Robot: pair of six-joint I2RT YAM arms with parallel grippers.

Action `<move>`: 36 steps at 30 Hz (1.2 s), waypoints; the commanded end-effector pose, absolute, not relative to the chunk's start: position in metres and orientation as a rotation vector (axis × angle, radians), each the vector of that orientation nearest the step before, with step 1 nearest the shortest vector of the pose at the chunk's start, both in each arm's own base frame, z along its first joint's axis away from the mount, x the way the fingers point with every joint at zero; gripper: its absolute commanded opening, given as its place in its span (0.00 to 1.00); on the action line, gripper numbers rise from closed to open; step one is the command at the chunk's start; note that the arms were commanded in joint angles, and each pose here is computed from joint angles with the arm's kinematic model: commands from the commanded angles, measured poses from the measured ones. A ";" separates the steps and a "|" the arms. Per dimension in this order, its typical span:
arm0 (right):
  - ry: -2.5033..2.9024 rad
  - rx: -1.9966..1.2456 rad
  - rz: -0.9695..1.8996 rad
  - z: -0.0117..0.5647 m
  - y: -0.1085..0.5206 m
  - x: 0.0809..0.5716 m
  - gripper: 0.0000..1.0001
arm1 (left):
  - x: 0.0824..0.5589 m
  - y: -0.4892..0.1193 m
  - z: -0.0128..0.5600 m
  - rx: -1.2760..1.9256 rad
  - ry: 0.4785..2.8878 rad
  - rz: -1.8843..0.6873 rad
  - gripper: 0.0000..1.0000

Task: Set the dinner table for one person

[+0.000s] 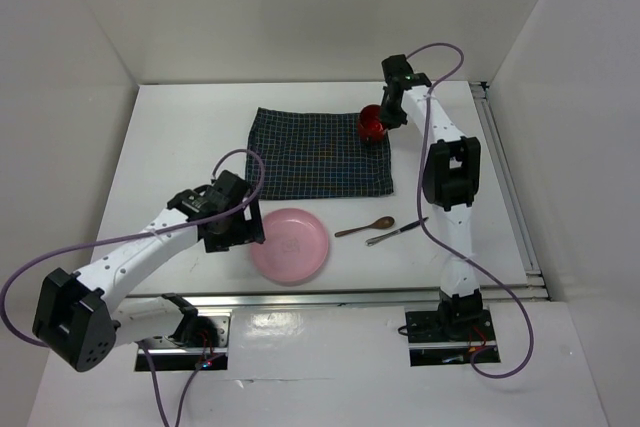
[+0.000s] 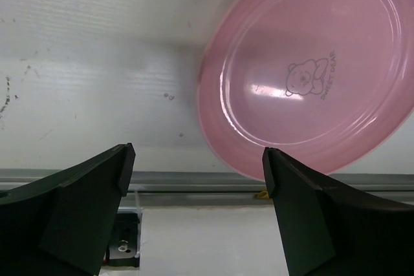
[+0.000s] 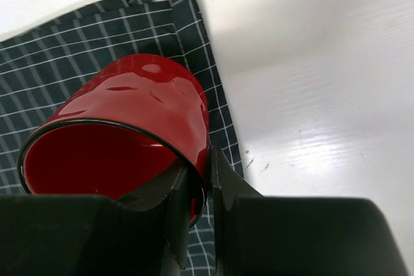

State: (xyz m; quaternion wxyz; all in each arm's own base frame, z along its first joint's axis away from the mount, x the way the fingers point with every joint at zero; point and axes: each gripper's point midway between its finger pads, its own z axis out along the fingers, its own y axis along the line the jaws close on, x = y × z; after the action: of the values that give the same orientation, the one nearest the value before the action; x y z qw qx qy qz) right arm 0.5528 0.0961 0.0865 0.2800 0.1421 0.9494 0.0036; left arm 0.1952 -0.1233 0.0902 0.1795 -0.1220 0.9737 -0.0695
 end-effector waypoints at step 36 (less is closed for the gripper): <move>2.075 0.343 0.228 0.323 0.083 0.437 1.00 | 0.225 -0.156 0.115 -0.310 2.656 -0.354 0.00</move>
State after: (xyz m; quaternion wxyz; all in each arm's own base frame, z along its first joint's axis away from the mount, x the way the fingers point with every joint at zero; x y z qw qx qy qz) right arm 0.4567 0.0946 0.2976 0.4635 0.1378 0.8700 0.0965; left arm 0.2050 -0.1524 0.0596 0.1600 -0.1366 0.9717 -0.1078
